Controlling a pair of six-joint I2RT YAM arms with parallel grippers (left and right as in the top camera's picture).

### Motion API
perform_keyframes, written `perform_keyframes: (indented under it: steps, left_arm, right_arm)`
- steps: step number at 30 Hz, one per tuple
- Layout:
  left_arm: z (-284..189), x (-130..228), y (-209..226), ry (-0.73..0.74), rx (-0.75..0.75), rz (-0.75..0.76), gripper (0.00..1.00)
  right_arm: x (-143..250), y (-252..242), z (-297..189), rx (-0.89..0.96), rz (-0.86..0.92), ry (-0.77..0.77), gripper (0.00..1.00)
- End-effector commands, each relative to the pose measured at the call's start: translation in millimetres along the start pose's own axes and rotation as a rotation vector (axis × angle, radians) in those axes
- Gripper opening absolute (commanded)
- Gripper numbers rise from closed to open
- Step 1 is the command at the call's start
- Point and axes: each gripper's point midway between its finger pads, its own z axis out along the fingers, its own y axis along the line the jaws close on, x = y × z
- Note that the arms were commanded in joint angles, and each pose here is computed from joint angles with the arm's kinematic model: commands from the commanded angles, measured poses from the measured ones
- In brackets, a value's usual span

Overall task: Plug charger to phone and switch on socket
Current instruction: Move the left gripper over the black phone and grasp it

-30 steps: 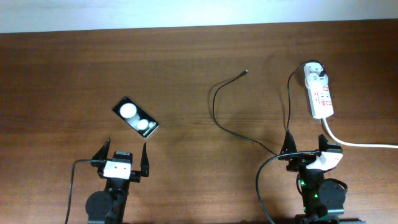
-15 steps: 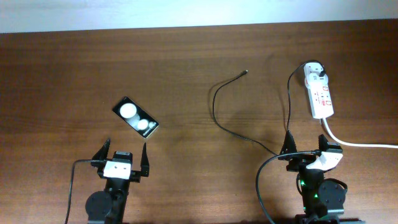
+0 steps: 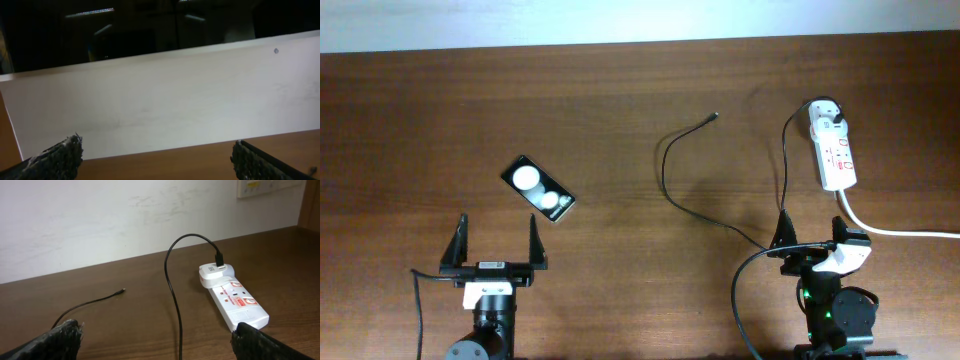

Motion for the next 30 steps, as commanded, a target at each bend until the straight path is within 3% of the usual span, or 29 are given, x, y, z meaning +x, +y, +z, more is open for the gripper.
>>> perform_keyframes:
  steps: [1,7,11,16,19,23,25,28,30]
  left_arm:
    - [2,-33,8,-0.037,-0.022,0.002,0.99]
    - [16,-59,13,0.039,-0.010,0.004,0.99]
    - [35,-58,14,0.248,0.004,-0.037,0.99]
    - [57,-34,19,0.600,-0.052,-0.192,0.99]
    - [72,-23,15,0.783,-0.031,-0.189,0.99]
    - [83,-8,-32,0.974,0.213,-0.296,0.99]
    - [69,17,-53,1.112,0.304,-0.357,0.99]
    - [59,46,-68,1.251,0.357,-0.409,0.99]
    - [65,67,-70,1.309,0.315,-0.454,0.99]
  right_arm:
    - [3,-1,0,-0.001,-0.011,0.003,0.99]
    - [3,-1,0,-0.001,-0.011,0.003,0.99]
    - [3,-1,0,-0.001,-0.011,0.003,0.99]
    - [3,-1,0,-0.001,-0.011,0.003,0.99]
    - [3,-1,0,-0.001,-0.011,0.003,0.99]
    - [3,-1,0,-0.001,-0.011,0.003,0.99]
    - [3,-1,0,-0.001,-0.011,0.003,0.99]
    - [3,-1,0,-0.001,-0.011,0.003,0.99]
    - [3,-1,0,-0.001,-0.011,0.003,0.99]
